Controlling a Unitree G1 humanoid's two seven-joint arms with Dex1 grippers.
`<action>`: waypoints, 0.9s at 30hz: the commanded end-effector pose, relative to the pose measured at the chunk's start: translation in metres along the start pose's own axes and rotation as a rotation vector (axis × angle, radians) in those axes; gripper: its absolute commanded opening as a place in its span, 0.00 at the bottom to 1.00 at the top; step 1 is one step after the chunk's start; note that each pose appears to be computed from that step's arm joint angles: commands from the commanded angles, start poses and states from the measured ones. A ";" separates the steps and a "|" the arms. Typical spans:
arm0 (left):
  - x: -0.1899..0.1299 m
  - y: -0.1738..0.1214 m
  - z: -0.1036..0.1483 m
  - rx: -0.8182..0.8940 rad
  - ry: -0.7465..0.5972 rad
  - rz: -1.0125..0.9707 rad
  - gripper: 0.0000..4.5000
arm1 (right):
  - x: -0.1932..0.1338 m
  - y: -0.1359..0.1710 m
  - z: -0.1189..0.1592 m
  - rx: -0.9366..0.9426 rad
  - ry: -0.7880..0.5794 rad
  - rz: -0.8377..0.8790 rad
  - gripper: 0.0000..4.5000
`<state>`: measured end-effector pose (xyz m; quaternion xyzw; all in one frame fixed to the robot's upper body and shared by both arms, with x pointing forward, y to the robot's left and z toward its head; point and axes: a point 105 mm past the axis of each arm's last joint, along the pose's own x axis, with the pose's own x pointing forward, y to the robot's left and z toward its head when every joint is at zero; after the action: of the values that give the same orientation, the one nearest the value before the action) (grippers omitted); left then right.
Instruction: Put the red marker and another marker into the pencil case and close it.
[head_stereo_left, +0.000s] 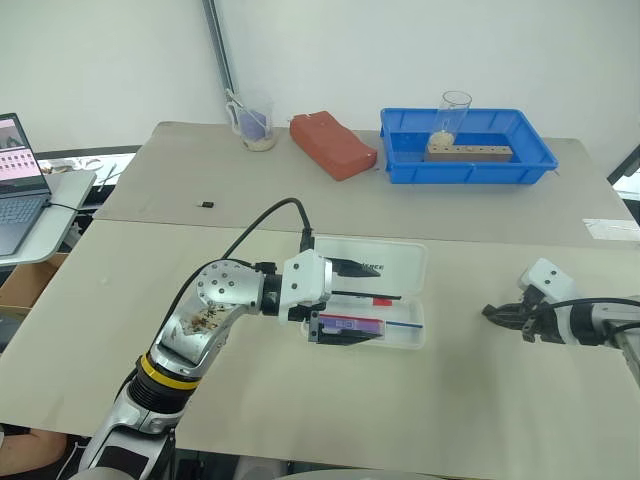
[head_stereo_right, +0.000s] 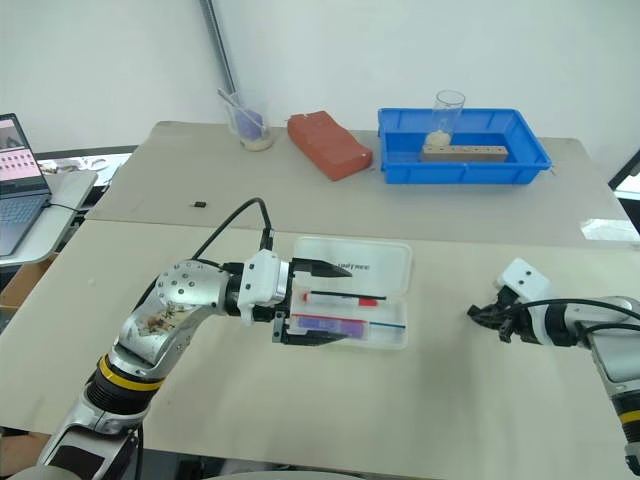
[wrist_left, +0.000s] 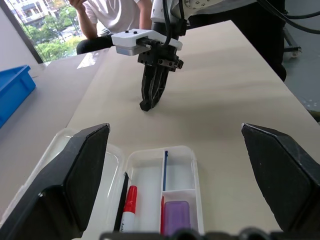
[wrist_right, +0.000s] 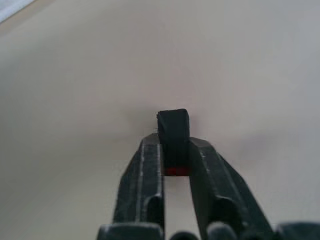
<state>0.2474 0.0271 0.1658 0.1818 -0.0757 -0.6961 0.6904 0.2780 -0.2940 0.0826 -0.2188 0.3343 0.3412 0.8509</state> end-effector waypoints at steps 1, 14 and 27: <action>-0.010 -0.002 0.006 0.021 0.006 -0.009 1.00 | -0.008 0.019 0.047 -0.129 -0.149 0.065 0.05; -0.028 -0.027 -0.016 -0.046 0.166 -0.095 1.00 | 0.019 0.107 0.095 -0.453 -0.169 0.355 0.05; -0.035 -0.034 -0.023 -0.081 0.195 -0.081 1.00 | 0.025 0.105 0.107 -0.447 -0.194 0.362 0.81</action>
<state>0.2260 0.0644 0.1307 0.2159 0.0370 -0.7048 0.6748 0.2583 -0.1503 0.1064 -0.2942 0.2247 0.5732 0.7310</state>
